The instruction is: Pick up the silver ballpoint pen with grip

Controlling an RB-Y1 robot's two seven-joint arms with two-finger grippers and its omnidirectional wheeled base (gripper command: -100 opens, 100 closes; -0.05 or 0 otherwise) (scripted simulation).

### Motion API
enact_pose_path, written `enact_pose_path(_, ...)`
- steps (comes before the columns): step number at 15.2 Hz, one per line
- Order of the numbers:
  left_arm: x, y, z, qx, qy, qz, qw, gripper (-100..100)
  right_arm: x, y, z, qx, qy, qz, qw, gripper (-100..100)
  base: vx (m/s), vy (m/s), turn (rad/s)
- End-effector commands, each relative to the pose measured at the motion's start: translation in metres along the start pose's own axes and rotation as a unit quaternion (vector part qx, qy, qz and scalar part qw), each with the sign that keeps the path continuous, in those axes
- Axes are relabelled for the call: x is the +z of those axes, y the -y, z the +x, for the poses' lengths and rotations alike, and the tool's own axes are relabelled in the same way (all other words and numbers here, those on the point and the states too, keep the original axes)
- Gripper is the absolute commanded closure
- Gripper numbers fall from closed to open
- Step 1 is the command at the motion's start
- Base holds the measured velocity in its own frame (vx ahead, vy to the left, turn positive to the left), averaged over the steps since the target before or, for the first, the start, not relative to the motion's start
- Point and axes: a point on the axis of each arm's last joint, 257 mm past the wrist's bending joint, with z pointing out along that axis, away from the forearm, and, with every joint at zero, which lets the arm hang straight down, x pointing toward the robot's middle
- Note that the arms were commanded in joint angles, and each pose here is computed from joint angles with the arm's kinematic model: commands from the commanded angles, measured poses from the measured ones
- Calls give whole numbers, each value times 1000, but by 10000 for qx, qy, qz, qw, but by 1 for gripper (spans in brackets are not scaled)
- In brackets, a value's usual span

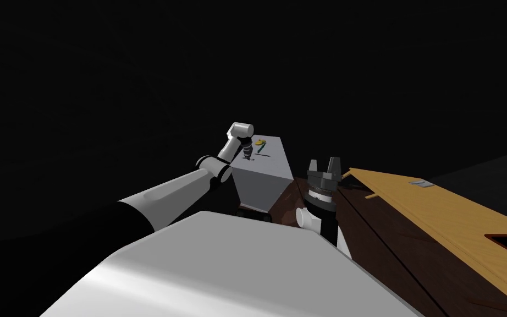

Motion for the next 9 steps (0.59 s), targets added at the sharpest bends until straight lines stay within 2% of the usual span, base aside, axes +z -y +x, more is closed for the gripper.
enact_pose_path(1, -8, 15, 8, 36, -35, 269, 9996, -100, 0, 0, 0, 0, 0, 0, 10000, 0, -75, -68, 25)
enact_pose_path(4, -22, 31, 22, 114, -31, 585, 9982, -100, 0, 0, 0, 1, 0, -1, 10000, 0, -117, -130, 44)
enact_pose_path(9, -38, 40, 41, 208, 106, 780, 9967, -100, 0, 0, 0, 3, 1, -2, 10000, 0, -178, -224, 66)
